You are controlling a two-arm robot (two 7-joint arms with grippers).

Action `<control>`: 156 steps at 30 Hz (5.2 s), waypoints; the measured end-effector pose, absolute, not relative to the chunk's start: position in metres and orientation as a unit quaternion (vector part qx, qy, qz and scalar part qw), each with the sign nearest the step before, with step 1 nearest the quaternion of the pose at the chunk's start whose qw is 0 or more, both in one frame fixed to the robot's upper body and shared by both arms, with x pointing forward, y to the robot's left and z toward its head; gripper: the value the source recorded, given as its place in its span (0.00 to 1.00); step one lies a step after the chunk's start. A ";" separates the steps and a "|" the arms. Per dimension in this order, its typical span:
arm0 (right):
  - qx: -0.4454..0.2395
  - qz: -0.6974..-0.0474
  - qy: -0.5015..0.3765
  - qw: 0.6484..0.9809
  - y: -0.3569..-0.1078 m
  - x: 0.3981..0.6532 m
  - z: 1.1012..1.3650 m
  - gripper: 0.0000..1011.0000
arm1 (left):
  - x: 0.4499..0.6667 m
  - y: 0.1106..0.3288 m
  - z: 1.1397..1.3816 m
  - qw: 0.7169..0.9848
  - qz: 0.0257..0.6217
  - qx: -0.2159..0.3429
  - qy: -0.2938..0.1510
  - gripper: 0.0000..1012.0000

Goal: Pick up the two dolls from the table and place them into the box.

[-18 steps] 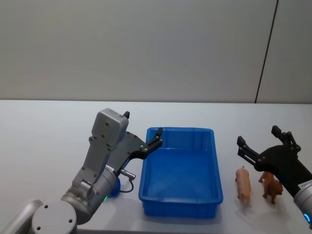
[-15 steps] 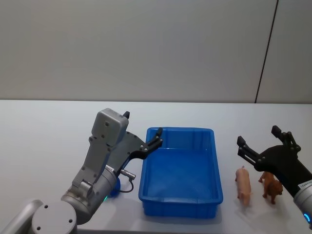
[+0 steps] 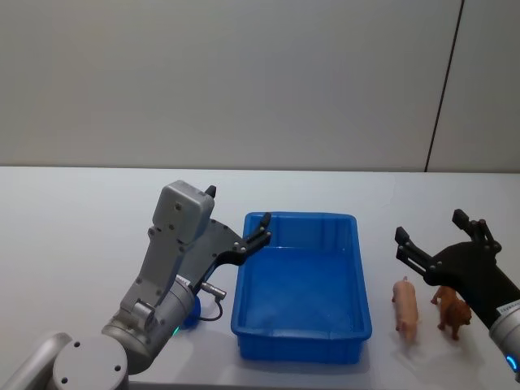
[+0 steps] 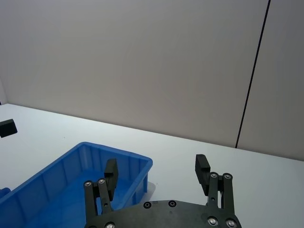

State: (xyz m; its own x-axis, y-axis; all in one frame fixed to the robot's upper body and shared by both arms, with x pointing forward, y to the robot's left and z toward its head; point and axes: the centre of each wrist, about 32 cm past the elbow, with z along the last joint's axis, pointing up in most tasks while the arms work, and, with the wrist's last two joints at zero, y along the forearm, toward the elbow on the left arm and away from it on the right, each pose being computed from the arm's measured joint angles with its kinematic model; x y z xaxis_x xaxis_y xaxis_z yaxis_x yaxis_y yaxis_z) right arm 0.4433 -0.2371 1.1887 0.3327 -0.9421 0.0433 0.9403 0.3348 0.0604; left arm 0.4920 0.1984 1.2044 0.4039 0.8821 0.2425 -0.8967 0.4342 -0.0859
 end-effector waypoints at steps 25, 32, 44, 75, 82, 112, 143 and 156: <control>-0.029 -0.580 -0.005 0.814 -0.255 0.453 1.182 0.99 | 0.492 0.198 1.204 0.837 0.531 0.029 -0.126 0.99; -0.055 -0.582 0.009 0.811 -0.265 0.455 1.179 0.99 | 0.492 0.198 1.204 0.837 0.531 0.029 -0.126 0.99; -0.087 -0.581 0.025 0.809 -0.275 0.450 1.173 0.99 | 0.492 0.198 1.204 0.837 0.531 0.029 -0.126 0.99; -0.157 -0.587 0.070 0.791 -0.277 0.456 1.154 0.99 | 0.492 0.198 1.204 0.837 0.531 0.029 -0.126 0.99; -0.161 -0.587 0.080 0.789 -0.277 0.457 1.153 0.92 | 0.492 0.198 1.204 0.837 0.531 0.029 -0.126 0.99; -0.137 -0.601 0.071 0.784 -0.276 0.458 1.161 0.43 | 0.492 0.198 1.204 0.837 0.531 0.029 -0.126 0.99; -0.086 -0.487 -0.011 0.869 -0.199 0.497 1.212 0.43 | 0.492 0.198 1.204 0.837 0.531 0.029 -0.126 0.99; -0.119 -0.464 0.003 0.878 -0.164 0.500 1.200 0.60 | 0.492 0.198 1.204 0.837 0.531 0.029 -0.126 0.99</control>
State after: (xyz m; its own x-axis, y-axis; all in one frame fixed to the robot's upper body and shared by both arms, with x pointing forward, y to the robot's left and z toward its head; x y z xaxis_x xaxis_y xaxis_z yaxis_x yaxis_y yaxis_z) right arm 0.5003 -0.1639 1.2000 0.5700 -0.8149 0.1048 0.8135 0.5419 -0.2111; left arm 0.4920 0.1984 1.2044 0.4040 0.8820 0.2425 -0.8966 0.4343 -0.0859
